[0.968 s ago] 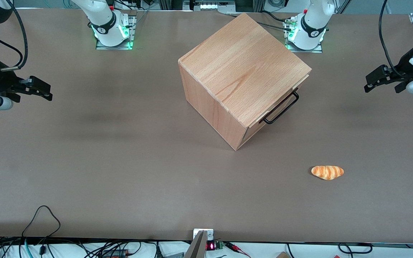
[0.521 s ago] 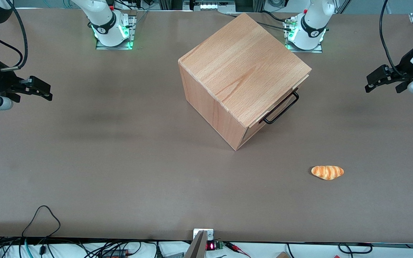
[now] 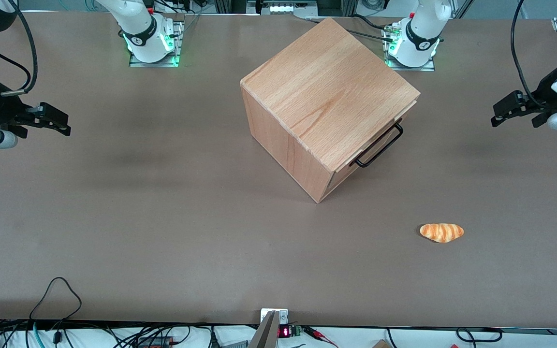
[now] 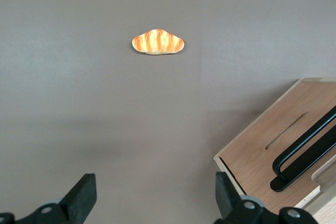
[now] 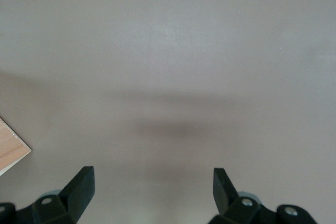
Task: Open top drawer with left arm
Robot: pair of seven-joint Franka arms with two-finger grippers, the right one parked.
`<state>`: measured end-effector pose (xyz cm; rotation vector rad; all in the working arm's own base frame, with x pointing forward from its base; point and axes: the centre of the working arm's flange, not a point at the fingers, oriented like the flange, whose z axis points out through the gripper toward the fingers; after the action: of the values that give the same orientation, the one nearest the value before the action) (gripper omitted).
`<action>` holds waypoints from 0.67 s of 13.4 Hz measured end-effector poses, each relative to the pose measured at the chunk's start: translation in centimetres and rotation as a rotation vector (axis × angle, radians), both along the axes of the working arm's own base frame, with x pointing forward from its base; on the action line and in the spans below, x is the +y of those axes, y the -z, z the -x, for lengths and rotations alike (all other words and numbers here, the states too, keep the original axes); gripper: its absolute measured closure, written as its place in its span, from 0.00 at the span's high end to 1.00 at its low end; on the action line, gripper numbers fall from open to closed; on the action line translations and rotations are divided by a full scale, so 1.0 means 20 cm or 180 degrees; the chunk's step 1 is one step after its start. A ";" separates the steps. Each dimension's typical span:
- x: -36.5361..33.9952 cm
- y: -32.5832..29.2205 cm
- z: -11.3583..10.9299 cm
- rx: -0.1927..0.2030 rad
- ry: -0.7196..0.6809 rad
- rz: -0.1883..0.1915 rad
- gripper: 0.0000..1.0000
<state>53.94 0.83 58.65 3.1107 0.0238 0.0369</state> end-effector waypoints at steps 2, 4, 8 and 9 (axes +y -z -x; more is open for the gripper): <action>-0.02 0.02 -0.01 0.0019 0.0031 0.0000 1.00; -0.05 0.05 -0.03 0.0055 0.0078 -0.0001 1.00; -0.21 0.20 -0.11 0.0132 0.0320 0.0000 1.00; -0.27 0.25 -0.14 0.0111 0.0426 0.0004 1.00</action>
<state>56.78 -4.51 53.72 3.1029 -0.1833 -0.0203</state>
